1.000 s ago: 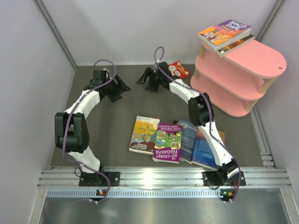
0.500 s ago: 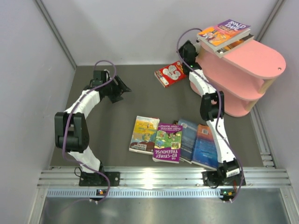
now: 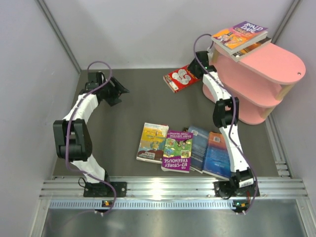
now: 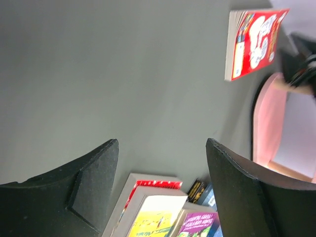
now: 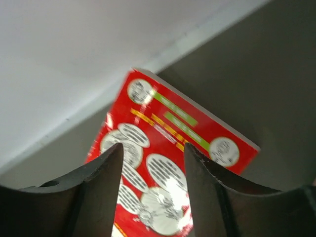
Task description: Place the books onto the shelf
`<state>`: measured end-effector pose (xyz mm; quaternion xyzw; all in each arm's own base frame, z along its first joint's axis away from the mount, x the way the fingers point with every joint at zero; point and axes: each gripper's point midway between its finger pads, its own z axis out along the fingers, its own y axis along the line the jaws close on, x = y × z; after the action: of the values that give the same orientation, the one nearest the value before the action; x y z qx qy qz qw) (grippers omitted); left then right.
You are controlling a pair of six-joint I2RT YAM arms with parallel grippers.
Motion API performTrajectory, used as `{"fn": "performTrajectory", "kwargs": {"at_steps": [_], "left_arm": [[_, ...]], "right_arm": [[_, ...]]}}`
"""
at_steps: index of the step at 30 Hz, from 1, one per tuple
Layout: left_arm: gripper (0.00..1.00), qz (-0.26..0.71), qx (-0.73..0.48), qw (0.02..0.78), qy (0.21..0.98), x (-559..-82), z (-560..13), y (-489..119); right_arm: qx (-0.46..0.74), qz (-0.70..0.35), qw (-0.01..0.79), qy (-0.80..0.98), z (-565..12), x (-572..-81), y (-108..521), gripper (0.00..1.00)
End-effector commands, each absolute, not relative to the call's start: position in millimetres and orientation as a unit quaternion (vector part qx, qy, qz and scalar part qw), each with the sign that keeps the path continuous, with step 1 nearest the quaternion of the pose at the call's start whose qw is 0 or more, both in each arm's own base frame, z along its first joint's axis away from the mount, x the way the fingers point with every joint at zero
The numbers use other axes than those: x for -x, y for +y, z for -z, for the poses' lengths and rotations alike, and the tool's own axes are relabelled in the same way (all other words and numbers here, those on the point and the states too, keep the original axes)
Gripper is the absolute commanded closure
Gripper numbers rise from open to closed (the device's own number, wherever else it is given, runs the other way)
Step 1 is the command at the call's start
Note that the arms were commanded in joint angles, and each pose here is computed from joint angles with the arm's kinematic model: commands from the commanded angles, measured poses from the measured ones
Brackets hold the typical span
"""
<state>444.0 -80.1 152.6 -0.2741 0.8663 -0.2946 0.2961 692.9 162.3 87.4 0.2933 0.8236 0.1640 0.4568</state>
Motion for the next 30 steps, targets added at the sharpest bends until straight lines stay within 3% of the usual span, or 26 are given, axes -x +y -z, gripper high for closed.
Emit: {"fn": "performTrajectory", "kwargs": {"at_steps": [1, 8, 12, 15, 18, 25, 30], "left_arm": [[0.24, 0.321, 0.266, 0.317, 0.852, -462.9, -173.1, -79.2], [0.25, 0.333, 0.261, 0.298, 0.856, -458.0, -164.3, -84.0], [0.25, 0.335, 0.254, 0.294, 0.859, -455.9, -161.0, -84.7], [0.25, 0.34, 0.248, 0.29, 0.86, -456.4, -159.3, -87.4], [0.26, 0.344, 0.247, 0.282, 0.861, -456.1, -154.9, -89.4], [0.27, 0.363, 0.256, 0.256, 0.859, -455.1, -142.1, -95.7], [0.27, 0.372, 0.255, 0.245, 0.858, -453.3, -138.9, -99.9]], "right_arm": [[-0.315, -0.083, 0.308, 0.894, 11.3, -638.0, 117.2, 0.47], [-0.19, 0.023, 0.261, 0.946, 24.3, -593.4, 110.1, 0.68], [-0.063, 0.05, 0.253, 0.964, 24.2, -577.5, 143.5, 0.7], [0.065, 0.097, 0.259, 0.959, 19.8, -567.5, 171.2, 0.64], [0.026, 0.052, 0.236, 0.97, 26.1, -557.0, 178.4, 0.64], [0.106, -0.059, 0.186, 0.975, 29.8, -510.8, 264.6, 0.63], [0.11, -0.114, 0.12, 0.98, 24.6, -466.8, 293.4, 0.63]]}}
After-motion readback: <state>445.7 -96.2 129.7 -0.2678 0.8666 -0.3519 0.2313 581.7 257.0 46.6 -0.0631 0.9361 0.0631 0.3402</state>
